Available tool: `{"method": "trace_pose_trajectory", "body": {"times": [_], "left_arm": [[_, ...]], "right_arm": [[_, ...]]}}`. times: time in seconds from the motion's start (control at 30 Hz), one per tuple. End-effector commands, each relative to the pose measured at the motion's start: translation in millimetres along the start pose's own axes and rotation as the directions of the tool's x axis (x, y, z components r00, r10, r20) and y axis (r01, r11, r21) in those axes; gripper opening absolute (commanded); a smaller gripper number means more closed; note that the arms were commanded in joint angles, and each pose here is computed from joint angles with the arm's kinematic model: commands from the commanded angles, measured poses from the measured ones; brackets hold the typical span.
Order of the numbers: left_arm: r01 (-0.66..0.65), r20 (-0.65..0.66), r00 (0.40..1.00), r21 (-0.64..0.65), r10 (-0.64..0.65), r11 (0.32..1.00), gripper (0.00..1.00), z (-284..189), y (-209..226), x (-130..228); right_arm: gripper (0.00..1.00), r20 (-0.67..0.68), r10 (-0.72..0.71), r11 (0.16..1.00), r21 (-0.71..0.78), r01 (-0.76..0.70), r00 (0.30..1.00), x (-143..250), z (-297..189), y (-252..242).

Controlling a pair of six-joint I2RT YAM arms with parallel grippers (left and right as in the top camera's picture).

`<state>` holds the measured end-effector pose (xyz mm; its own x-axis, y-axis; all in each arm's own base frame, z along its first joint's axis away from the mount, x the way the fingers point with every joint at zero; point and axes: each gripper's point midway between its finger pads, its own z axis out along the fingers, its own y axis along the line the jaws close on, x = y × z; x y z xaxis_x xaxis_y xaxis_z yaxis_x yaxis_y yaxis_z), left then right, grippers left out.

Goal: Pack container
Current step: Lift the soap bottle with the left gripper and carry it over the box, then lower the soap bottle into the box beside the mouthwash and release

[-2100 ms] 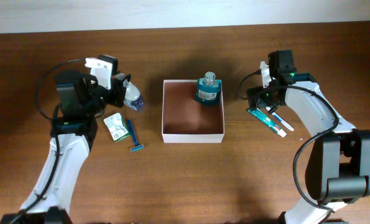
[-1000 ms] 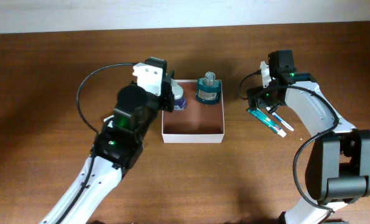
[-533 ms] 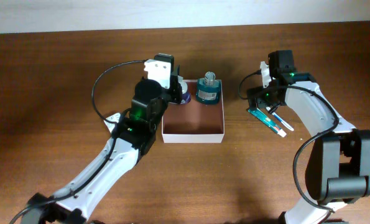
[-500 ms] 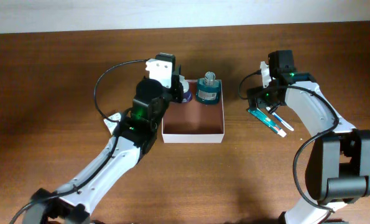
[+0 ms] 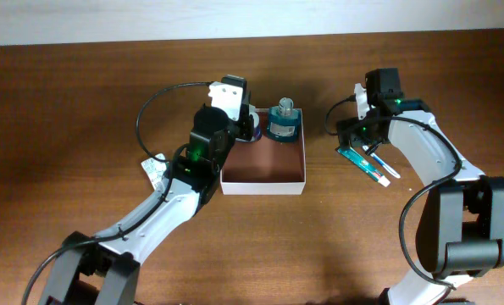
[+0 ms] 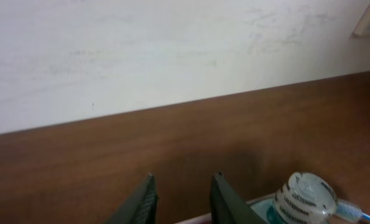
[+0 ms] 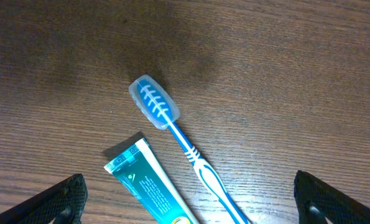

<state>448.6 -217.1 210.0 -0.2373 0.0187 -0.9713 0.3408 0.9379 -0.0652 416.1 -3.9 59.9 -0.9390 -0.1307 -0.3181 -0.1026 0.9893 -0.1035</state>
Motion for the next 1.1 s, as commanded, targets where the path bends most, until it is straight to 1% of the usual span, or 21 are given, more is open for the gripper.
{"method": "trace_pose_trajectory", "body": {"times": [0.0,0.2,0.47,0.87,1.07], "left_arm": [[-0.030,0.045,0.999,0.014,0.030,0.999,0.29,5.5,-3.8,-8.6],[-0.047,0.019,0.999,0.008,0.047,0.999,0.29,15.1,-2.6,7.8],[-0.081,0.032,0.996,-0.019,0.082,0.996,0.29,17.4,1.8,7.0],[-0.110,0.018,0.994,-0.041,0.111,0.993,0.29,29.4,5.9,24.0],[-0.102,0.013,0.995,-0.075,0.103,0.992,0.29,30.8,24.9,23.9]], "right_arm": [[0.99,0.010,0.000,1.000,0.011,0.000,1.000,-0.5,-4.7,-3.0],[0.99,0.010,0.000,1.000,0.011,0.000,1.000,-0.4,-4.7,-3.0],[0.98,0.010,0.000,1.000,0.011,0.000,1.000,-0.5,-4.7,-3.0],[0.99,0.010,0.000,1.000,0.011,0.000,1.000,-0.5,-4.7,-3.0],[0.99,0.010,0.000,1.000,0.011,0.000,1.000,-0.4,-4.7,-3.0]]}}
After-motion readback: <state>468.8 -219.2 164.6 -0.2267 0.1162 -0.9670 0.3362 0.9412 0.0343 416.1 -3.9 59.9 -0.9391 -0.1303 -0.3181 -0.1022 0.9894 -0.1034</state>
